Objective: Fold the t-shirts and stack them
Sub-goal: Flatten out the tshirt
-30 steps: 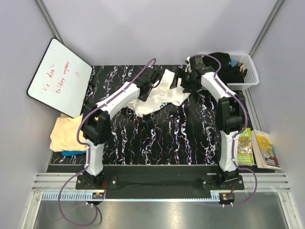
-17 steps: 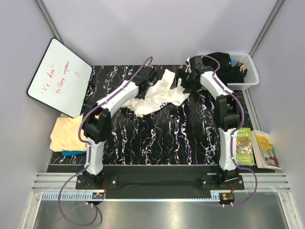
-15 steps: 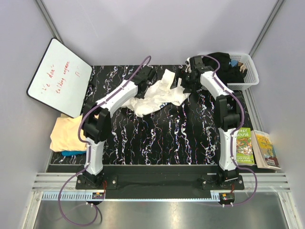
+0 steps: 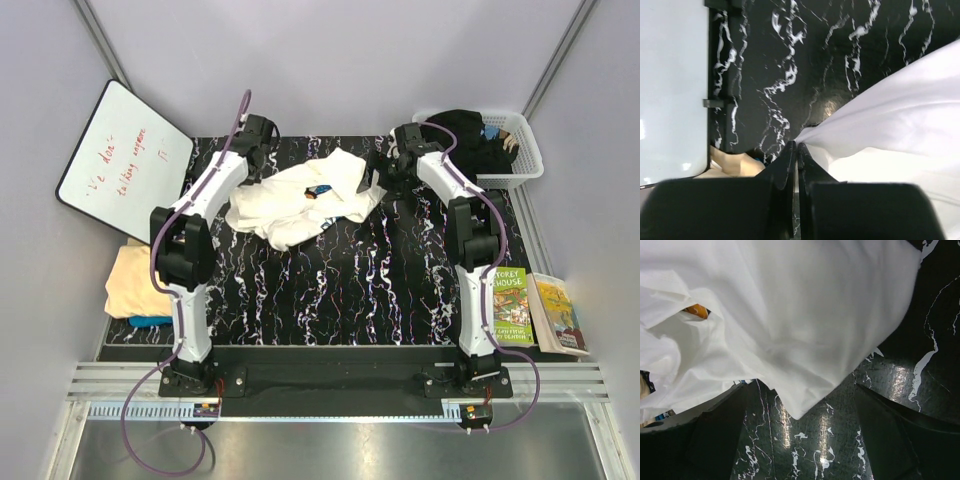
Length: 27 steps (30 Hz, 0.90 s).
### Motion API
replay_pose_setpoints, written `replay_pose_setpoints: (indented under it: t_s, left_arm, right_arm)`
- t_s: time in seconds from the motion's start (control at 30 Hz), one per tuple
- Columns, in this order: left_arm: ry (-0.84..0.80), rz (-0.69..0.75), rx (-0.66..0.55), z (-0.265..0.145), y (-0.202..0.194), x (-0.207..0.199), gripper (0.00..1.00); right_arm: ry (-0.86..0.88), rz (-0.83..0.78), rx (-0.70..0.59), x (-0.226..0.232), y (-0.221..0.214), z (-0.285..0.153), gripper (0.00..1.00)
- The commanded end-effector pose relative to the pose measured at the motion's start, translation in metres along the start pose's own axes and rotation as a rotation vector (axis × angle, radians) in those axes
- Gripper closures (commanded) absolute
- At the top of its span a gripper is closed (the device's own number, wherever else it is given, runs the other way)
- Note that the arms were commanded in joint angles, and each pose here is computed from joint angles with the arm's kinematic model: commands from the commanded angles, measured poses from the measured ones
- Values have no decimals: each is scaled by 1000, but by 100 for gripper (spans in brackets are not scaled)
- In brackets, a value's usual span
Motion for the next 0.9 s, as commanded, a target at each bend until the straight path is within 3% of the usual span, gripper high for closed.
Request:
replay_pose_setpoints:
  t_s: [0.0,0.23,0.3,0.43,0.8,0.87]
  left_arm:
    - [42,-90,-114,-11,39,13,100]
    - [-6,-63,-100,-4,41,4,100]
    - [13,-59,-98,-2,40,5,100]
    - [109,-40,-114,5,45,16,100]
    - [91,-73,-118,5,49,20,100]
    - [57,-80,-111,3,46,17,100]
  right_arm:
    - [20,-8,-23,7,8,-5,7]
    - [90,-24,-58,24,22,-19,12]
    - [138,-38,-69,38,27,-25,19]
    - [159,-47,-56,58,23,-16,21]
    - [-105,-74,40,23,-12,34,21]
    - [-148,-91,58,17,-16,46,25]
Point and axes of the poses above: each gripper's point midway between its finger pads, its own z axis out along the fingers, its own x axis along the line the jaws close on, y = z × x, the point moved 5 cm from there along -z, back along the fingers, and after that the axes turned 5 degrees about -z, right-handed, at the moved point
